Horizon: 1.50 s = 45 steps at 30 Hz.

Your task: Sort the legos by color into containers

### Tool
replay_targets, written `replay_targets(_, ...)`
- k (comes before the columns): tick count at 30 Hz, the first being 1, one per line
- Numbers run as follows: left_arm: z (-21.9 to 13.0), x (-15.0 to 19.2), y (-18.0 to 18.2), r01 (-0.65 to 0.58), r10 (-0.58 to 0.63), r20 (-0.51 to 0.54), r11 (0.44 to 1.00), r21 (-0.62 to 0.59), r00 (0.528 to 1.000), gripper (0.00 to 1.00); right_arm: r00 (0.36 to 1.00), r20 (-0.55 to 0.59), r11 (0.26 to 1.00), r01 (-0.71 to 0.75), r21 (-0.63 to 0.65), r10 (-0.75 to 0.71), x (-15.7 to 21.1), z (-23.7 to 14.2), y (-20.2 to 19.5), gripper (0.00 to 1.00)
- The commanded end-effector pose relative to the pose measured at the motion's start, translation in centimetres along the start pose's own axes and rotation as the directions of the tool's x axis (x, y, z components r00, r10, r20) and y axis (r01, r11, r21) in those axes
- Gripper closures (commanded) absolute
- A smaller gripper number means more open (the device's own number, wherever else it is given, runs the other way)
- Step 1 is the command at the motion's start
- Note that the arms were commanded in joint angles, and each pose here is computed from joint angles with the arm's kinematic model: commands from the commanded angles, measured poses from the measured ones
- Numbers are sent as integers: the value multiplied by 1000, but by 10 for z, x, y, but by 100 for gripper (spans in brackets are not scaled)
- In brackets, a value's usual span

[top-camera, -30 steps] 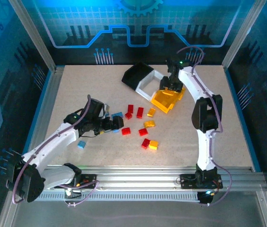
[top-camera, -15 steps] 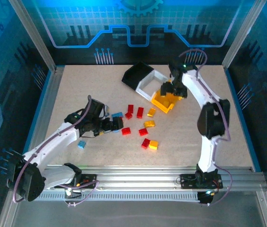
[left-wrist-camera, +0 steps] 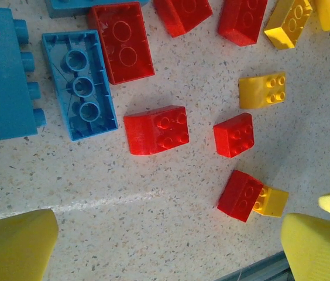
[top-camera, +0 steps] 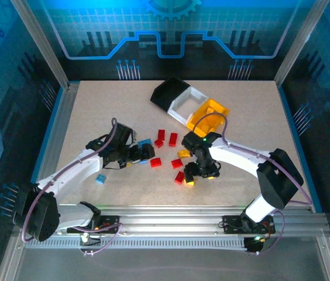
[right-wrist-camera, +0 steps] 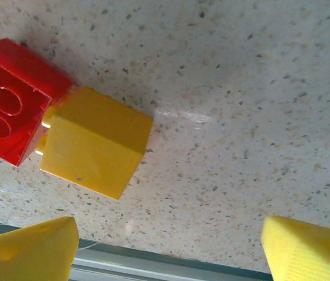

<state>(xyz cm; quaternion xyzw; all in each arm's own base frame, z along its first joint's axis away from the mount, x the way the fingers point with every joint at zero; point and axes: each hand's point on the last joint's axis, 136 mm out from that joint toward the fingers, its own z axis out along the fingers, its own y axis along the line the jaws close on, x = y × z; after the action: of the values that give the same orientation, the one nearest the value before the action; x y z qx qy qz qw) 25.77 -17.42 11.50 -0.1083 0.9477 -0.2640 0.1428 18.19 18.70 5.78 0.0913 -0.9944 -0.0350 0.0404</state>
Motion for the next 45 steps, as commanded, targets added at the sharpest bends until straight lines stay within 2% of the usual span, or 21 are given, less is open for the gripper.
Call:
replay_targets(1, -7, 1, -7, 8, -8, 4, 999, 34, 1000, 1, 999, 42, 1000, 8, -10, -8, -9, 3, 8, 17)
replay_targets(17, -16, 10, 0, 0, 0, 7, 1000, 20, 1000, 1, 1000, 12, 999, -25, -28, 26, -20, 26, 19, 19)
replay_targets(24, -16, 9, 1, -9, 9, 13, 1000, 15, 1000, 1, 999, 10, 999, -48, -2, 48, -12, 28, 6, 28)
replay_targets(32, -10, 5, -2, -9, 9, 1, 1000, 18, 1000, 1, 996, 18, 996, -87, 2, 87, -10, 26, -9, 46)
replay_targets(36, -8, 3, -4, -11, 11, -1, 1000, 19, 1000, 1, 994, 54, 996, -91, 4, 91, -16, 13, -14, 58)
replay_targets(41, -7, 4, -5, -14, 14, -8, 1000, 25, 1000, 1, 986, 123, 994, -105, -29, 108, -39, -26, -20, 59)
replay_targets(45, -7, 9, -8, -57, 57, -27, 998, 16, 998, 1, 961, 221, 983, -147, -107, 168, -84, -72, -34, 59)
